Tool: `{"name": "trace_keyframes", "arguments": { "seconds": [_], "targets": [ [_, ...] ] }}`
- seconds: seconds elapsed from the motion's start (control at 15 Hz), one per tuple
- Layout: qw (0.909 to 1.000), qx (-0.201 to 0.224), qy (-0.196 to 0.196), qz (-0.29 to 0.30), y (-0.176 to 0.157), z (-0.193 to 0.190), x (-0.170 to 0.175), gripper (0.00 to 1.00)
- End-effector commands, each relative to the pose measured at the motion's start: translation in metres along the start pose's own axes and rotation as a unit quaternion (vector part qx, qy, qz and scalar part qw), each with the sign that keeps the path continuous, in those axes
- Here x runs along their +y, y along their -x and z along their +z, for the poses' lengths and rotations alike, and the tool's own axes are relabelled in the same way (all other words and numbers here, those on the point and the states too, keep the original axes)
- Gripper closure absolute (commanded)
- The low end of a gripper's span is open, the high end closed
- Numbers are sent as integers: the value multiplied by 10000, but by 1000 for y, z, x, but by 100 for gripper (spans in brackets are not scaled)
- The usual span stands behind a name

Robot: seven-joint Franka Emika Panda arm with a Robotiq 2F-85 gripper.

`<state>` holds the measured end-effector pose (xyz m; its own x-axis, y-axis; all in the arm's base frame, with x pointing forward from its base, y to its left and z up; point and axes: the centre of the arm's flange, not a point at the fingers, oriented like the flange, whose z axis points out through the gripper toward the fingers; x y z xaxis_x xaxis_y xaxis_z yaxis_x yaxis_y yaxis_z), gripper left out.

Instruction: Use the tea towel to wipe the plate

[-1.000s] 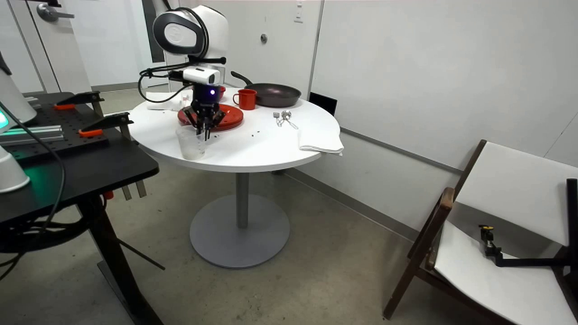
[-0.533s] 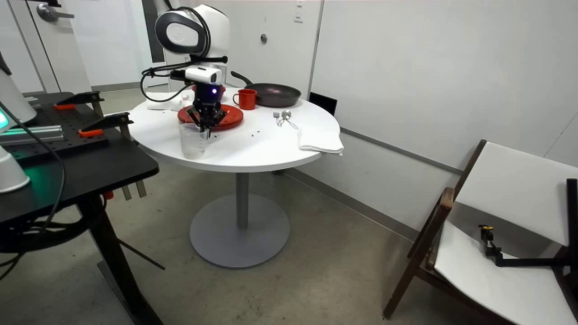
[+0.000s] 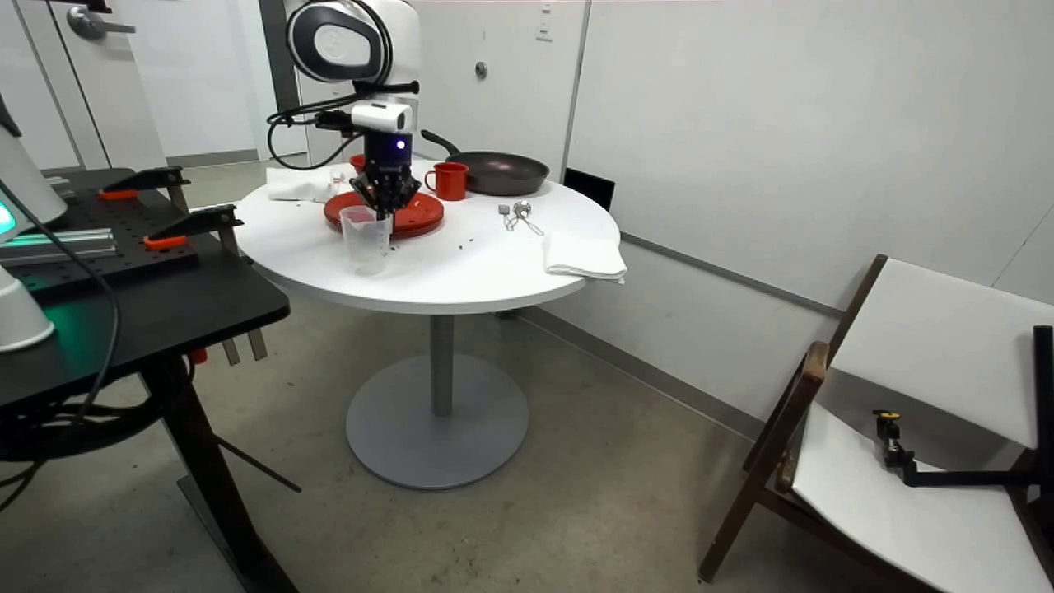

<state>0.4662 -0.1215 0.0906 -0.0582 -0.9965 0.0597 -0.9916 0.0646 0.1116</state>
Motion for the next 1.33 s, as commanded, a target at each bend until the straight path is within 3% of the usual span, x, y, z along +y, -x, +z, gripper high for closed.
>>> {"name": "trace_keyframes", "arguments": {
  "seconds": [0.0,0.73,1.27],
  "targets": [
    [9985,74,-38,-544,24,-18,-14,99],
    [9802,330,-313,-1930,109,-48,-59,99],
    [9574,432,-413,-2825,158,-42,-84,99]
  ]
}}
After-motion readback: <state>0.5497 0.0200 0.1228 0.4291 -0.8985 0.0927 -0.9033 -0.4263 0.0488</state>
